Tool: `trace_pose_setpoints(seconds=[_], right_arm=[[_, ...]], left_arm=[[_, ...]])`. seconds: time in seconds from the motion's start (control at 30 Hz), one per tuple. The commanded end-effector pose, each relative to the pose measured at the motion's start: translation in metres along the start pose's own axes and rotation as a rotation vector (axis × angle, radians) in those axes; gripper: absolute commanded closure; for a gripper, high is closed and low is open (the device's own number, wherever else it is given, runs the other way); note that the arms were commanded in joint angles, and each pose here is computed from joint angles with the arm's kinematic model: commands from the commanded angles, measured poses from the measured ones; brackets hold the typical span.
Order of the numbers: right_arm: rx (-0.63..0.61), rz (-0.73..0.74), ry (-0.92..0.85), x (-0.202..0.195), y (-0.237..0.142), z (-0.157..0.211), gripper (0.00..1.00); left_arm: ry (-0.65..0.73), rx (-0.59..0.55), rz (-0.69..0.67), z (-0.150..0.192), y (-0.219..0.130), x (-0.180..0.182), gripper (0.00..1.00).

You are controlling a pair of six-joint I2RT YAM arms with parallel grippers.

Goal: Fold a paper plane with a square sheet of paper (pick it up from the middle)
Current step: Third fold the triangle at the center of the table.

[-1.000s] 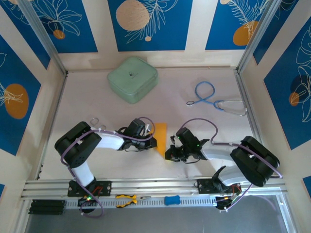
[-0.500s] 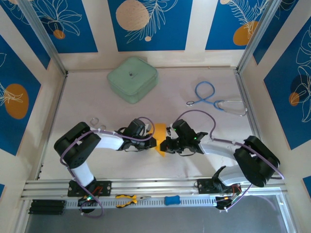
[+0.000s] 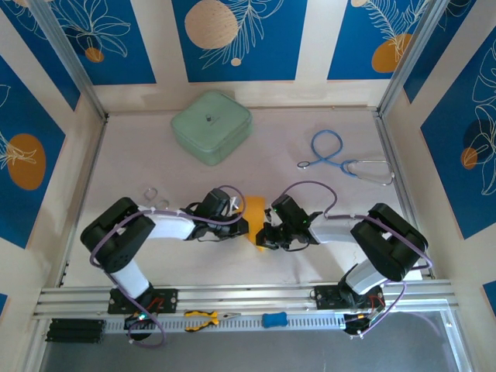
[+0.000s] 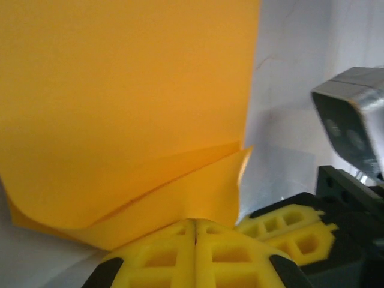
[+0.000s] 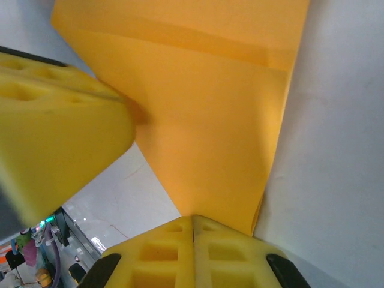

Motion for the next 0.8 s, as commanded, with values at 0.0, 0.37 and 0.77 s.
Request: trace_pose_setpoints(seconds=[0.0,0.37,0.77], right_arm=[[0.019,0.095,0.048,-0.028,0.004,0.01,0.94],[0.02,0.103,0.051,-0.029,0.006,0.01,0.94],[0.043,0.168,0.056,-0.049,0.01,0.022,0.97]], left_arm=[[0.056,-0.018,0.02,-0.004,-0.008,-0.017,1.0],[0.018,0.036,-0.113,0.009,0.014,0.011,1.0],[-0.053,-0.014,-0.073,-0.006,0.006,0.046,1.0]])
Point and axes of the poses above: each hand's point on the last joint's axis, 136 mm out from that joint toward the fingers, its own y axis out along the fingers, its own x axis along the line the jaws close on, z = x × y, the point moved 1 cm from there along -y, back along the fingers, and after that the axes turned 8 degrees about y, right-handed, at the moved point
